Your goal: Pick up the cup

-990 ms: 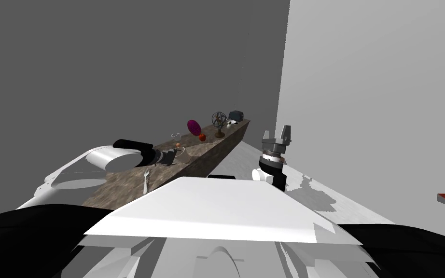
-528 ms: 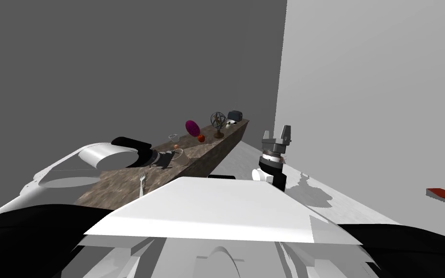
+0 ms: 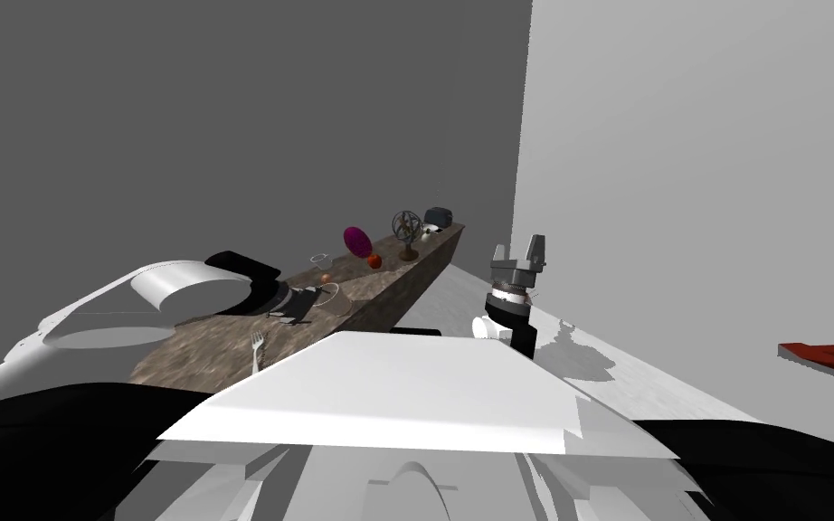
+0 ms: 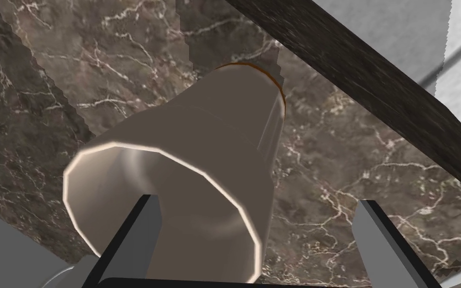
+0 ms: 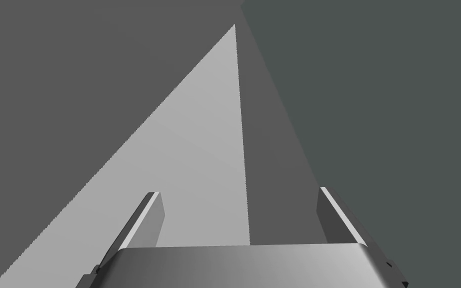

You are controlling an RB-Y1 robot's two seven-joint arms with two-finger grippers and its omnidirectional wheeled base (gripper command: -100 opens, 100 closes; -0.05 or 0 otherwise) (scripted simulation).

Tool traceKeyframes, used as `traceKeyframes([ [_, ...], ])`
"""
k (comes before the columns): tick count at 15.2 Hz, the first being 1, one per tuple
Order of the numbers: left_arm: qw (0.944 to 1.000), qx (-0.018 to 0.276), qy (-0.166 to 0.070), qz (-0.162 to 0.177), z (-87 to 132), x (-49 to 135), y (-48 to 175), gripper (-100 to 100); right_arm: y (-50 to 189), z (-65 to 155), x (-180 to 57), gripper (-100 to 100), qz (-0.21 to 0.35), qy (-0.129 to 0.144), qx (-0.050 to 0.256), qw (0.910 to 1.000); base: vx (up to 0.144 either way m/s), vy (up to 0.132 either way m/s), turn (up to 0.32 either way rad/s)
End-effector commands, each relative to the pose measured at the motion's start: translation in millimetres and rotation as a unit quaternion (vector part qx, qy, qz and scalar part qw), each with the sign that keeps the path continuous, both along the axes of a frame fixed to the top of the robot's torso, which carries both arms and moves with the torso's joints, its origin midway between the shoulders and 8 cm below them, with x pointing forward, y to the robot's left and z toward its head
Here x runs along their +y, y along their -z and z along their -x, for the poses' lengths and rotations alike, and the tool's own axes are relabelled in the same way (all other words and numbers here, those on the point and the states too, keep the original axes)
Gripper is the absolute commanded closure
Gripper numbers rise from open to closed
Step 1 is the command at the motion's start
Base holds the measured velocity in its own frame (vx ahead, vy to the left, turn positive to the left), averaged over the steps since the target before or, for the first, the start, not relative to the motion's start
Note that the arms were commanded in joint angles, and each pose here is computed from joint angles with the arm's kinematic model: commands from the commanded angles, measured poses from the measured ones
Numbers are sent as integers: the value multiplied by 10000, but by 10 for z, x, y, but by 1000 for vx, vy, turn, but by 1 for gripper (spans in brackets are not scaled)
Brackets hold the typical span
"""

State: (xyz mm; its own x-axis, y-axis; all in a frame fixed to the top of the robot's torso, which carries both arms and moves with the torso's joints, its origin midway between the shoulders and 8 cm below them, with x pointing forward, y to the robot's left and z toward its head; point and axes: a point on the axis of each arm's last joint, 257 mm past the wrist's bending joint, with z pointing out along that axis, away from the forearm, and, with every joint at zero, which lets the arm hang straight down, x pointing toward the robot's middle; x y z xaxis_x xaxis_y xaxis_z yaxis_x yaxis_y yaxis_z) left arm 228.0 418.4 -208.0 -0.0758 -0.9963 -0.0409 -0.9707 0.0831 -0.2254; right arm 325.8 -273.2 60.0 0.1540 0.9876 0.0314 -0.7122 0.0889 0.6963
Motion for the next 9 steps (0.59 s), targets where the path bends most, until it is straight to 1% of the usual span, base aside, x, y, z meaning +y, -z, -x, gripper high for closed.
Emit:
traceKeyframes([
  [1, 9999, 145, -3, -36, 70, 21, -6, -100, 0, 0, 0, 0, 0, 0, 0, 10000, 32, 9, -37],
  [3, 9996, 281, 1, -74, 135, 39, -27, -100, 0, 0, 0, 0, 0, 0, 0, 10000, 24, 7, -25],
  [4, 9998, 200, 1, -51, 102, 28, -16, -100, 0, 0, 0, 0, 0, 0, 0, 10000, 14, 4, -10],
  [5, 9997, 213, -53, -50, 90, 80, 75, -100, 0, 0, 0, 0, 0, 0, 0, 10000, -5, -4, -60],
  [8, 9997, 206, -113, -51, 66, 144, 196, -100, 0, 0, 0, 0, 0, 0, -1, 10000, -36, -12, -87],
  [9, 9997, 219, -99, -49, 82, 119, 143, -100, 0, 0, 0, 0, 0, 0, -1, 10000, -28, -9, -36],
])
